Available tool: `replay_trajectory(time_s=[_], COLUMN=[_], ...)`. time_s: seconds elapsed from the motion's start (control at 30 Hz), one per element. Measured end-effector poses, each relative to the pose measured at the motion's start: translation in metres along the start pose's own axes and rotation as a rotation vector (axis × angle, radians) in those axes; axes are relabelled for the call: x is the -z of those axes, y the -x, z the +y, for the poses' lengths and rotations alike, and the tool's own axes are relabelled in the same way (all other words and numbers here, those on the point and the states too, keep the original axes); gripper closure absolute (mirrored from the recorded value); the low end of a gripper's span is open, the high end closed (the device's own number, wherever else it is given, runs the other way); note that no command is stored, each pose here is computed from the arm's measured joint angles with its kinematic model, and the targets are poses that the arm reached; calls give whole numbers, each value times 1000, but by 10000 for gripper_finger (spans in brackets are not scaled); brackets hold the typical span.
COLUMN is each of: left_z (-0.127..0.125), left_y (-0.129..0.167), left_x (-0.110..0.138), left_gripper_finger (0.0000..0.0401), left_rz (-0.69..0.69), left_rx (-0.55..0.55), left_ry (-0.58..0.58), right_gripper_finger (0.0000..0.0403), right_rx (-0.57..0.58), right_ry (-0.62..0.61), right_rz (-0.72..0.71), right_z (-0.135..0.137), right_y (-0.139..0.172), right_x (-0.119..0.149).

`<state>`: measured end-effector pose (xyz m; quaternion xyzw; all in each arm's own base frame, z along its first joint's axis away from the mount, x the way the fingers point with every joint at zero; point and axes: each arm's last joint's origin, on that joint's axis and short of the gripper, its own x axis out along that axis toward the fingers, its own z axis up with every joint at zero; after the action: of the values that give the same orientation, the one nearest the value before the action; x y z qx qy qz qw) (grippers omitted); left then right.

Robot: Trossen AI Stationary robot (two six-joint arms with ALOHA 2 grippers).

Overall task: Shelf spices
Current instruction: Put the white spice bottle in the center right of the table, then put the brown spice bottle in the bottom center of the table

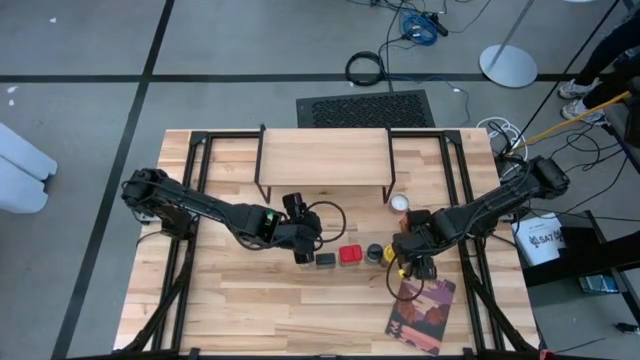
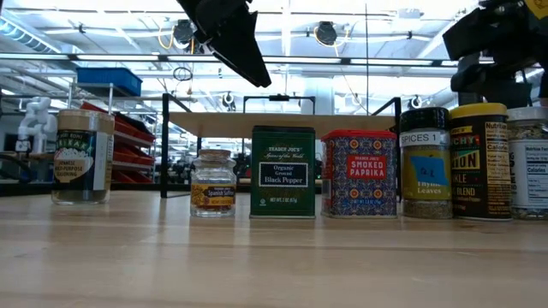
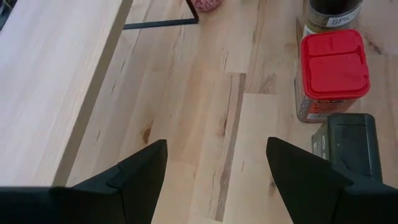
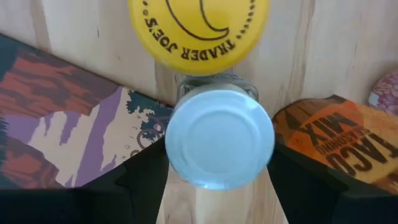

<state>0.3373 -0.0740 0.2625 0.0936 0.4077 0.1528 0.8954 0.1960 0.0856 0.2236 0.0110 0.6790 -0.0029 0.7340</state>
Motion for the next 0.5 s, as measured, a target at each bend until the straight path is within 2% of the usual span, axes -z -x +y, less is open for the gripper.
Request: replay_trajectory(time_s=[0.13,0.3,0.5], left_z=[4,12,25], left_y=[12,43,80], left_x=[-3,-4,10], left_gripper_finger=[118,118,118], left_rz=[-28,-73,-30], left_rx=[24,57,74], left_ry=[14,69,170], right_gripper_finger=[151,151,151], right_rx=[-20,-57,-111], right_ry=[-36,-52,-93], right_rz=[-38,-96,-186], right_z=[-1,2,4], right_y=[9,22,45], right_x=[4,13,25])
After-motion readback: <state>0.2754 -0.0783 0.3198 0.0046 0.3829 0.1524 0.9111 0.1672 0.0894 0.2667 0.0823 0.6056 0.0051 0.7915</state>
